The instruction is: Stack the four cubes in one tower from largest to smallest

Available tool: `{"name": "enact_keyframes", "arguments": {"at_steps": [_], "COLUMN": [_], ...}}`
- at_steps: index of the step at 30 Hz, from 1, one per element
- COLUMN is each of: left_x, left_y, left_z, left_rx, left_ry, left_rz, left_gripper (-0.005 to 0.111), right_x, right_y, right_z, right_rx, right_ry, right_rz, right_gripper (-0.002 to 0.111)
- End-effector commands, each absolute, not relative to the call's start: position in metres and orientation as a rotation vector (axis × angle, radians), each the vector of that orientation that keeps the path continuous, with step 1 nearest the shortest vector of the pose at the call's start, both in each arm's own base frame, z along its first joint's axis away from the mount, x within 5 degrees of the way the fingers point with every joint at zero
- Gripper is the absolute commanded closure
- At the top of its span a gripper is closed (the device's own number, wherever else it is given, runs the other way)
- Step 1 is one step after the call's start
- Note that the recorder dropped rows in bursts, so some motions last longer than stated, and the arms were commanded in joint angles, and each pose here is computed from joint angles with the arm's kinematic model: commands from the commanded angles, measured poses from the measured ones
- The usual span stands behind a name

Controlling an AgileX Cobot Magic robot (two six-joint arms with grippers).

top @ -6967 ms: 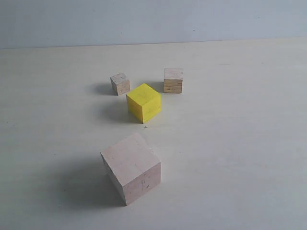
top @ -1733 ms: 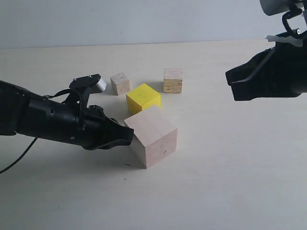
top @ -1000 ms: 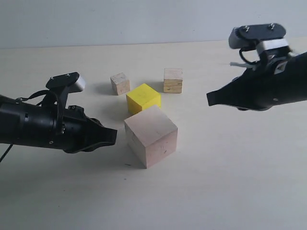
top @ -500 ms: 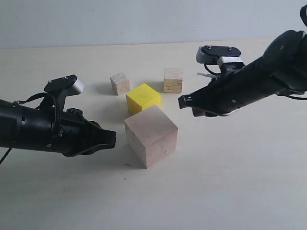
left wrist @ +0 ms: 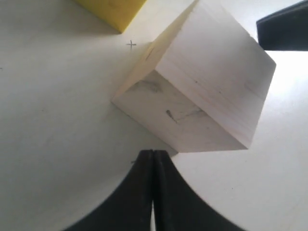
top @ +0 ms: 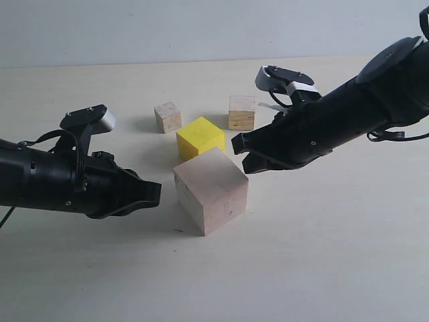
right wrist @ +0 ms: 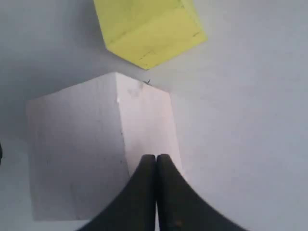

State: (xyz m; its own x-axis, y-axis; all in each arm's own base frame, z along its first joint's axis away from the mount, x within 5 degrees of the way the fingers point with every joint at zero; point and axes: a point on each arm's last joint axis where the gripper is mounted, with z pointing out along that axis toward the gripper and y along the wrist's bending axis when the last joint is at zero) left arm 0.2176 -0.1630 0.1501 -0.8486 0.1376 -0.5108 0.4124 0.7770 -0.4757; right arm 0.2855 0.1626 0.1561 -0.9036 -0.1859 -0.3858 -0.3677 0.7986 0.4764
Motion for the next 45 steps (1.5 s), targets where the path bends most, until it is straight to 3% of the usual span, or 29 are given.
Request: {"name": "enact_keyframes", "arguments": {"at_steps": [1, 21, 31, 36, 45], "left_x": [0.216, 0.216, 0.218, 0.234, 0.25], "left_y": [-0.163, -0.163, -0.164, -0.17, -0.181], "left_z": [0.152, 0.152, 0.153, 0.153, 0.137], "left_rx": [0.402, 0.439, 0.482, 0.495, 0.503], "left_ry": [2.511, 2.498, 2.478, 2.459, 2.497], "left_rz": [-0.83, -0.826, -0.808, -0.782, -0.791], "left_gripper": [0.107, 0.107, 0.107, 0.107, 0.107], "right_x": [0.281, 0.271, 0.27, 0.278, 0.283], "right_y": [0.166, 0.172, 0.163, 0.158, 0.163], "right_z": [0.157, 0.162, 0.195, 0.182, 0.144], "right_rx": [-0.449, -0.441, -0.377, -0.268, -0.219], "right_ry": [2.698, 2.746, 2.655, 2.711, 2.814], "right_rz": [0.879, 1.045, 0.928, 0.812, 0.851], "right_gripper": [0.108, 0.108, 0.108, 0.108, 0.108]}}
